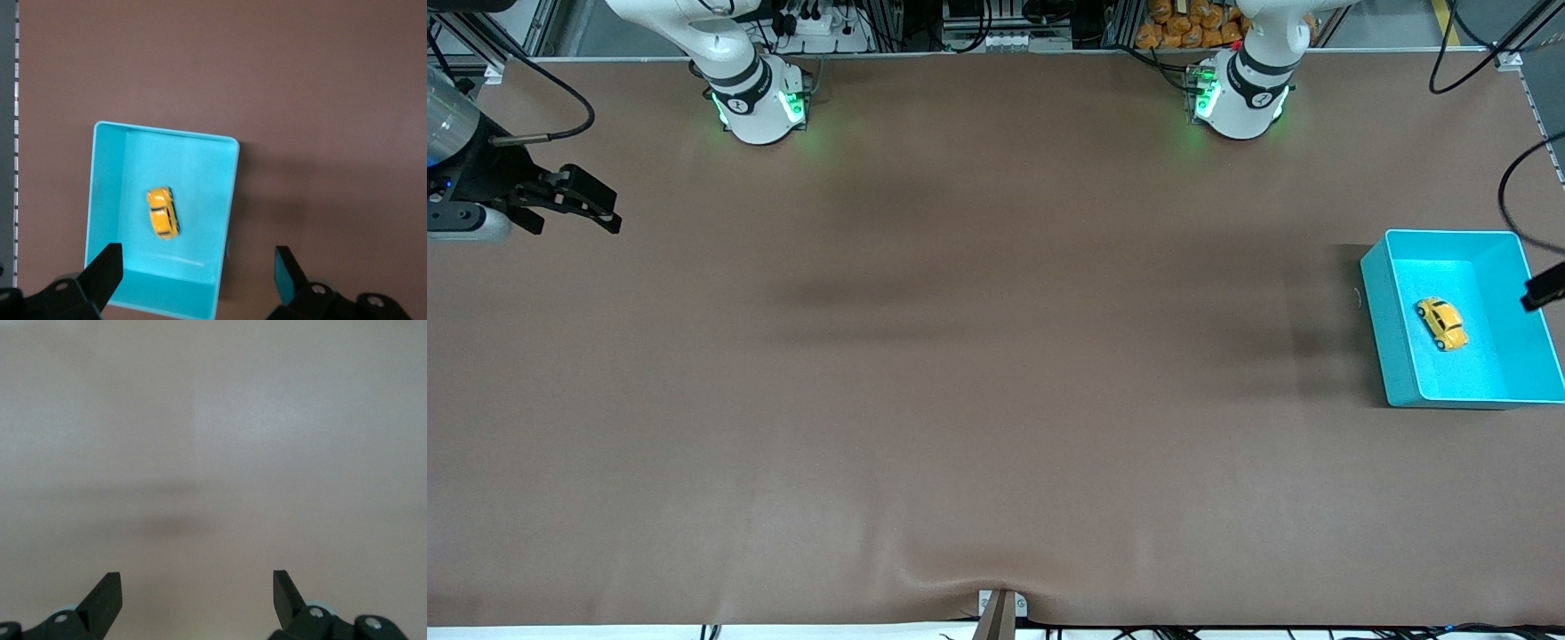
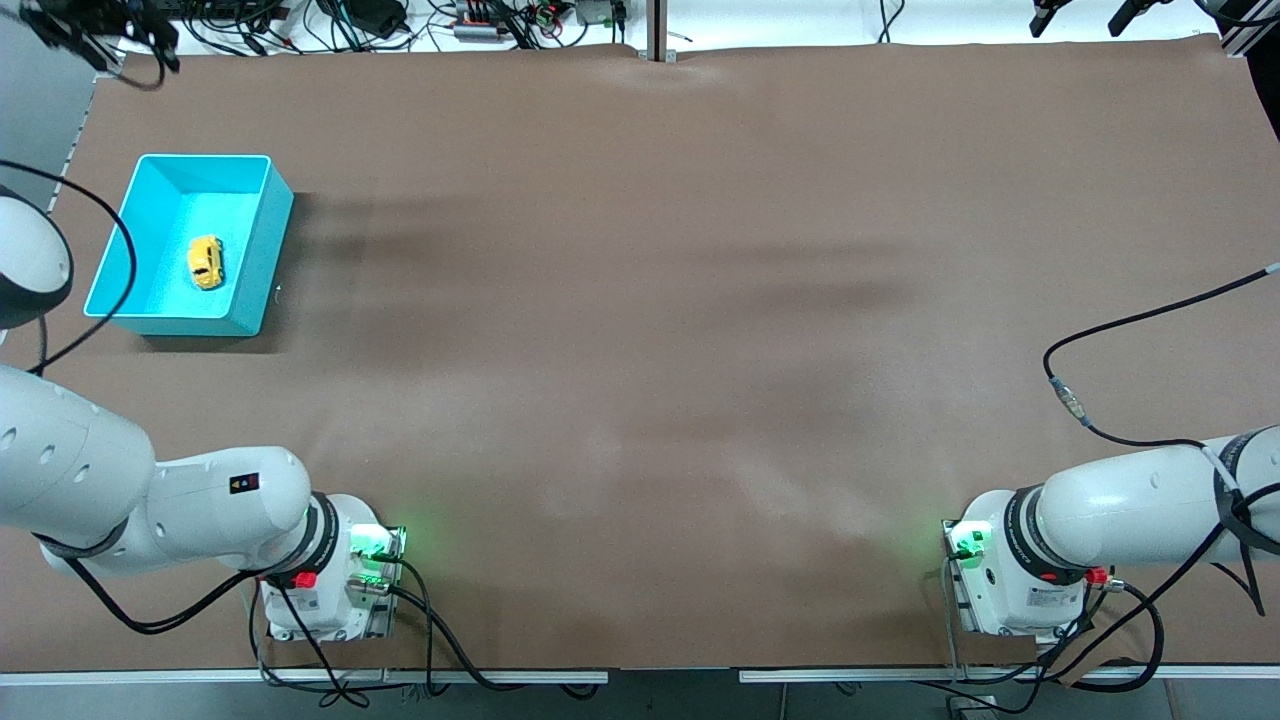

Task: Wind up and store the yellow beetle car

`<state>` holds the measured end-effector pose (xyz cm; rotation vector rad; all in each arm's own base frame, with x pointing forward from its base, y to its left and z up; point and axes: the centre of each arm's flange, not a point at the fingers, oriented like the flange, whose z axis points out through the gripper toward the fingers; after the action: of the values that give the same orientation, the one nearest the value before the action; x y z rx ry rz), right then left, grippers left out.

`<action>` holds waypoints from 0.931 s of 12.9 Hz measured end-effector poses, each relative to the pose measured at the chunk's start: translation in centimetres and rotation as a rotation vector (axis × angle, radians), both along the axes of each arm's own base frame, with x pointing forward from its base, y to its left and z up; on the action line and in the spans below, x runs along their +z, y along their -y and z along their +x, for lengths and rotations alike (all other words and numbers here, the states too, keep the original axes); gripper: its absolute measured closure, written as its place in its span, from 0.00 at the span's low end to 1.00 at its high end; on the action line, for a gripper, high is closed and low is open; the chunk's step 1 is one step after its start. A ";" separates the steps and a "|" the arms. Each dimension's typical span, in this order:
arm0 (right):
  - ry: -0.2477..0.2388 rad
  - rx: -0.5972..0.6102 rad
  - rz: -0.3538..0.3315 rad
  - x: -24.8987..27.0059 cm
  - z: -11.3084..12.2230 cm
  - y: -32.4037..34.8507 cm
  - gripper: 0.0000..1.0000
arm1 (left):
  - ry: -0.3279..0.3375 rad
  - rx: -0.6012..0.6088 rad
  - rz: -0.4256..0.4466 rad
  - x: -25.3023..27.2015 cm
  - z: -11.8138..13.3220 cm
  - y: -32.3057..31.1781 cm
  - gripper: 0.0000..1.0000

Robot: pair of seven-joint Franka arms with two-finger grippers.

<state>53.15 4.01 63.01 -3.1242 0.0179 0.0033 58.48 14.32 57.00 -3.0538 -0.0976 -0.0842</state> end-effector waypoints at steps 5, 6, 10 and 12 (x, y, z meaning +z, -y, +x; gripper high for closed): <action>0.000 0.000 0.000 0.0 0.0 0.0 0.00 | 0.045 -0.084 -0.017 8.2 -0.7 10.1 0.00; 0.000 0.000 0.000 0.0 0.0 0.0 0.00 | 0.042 -0.097 -0.020 8.7 -1.1 12.2 0.00; 0.000 -0.001 -0.001 0.0 0.0 0.0 0.00 | 0.032 -0.114 -0.032 8.8 -1.7 19.7 0.00; 0.000 -0.001 -0.001 0.0 0.0 0.0 0.00 | 0.027 -0.137 -0.034 8.7 -2.0 21.6 0.00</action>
<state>53.15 3.97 63.01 -3.1252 0.0194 0.0034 56.53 -7.24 65.72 -3.0900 0.1098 -0.1341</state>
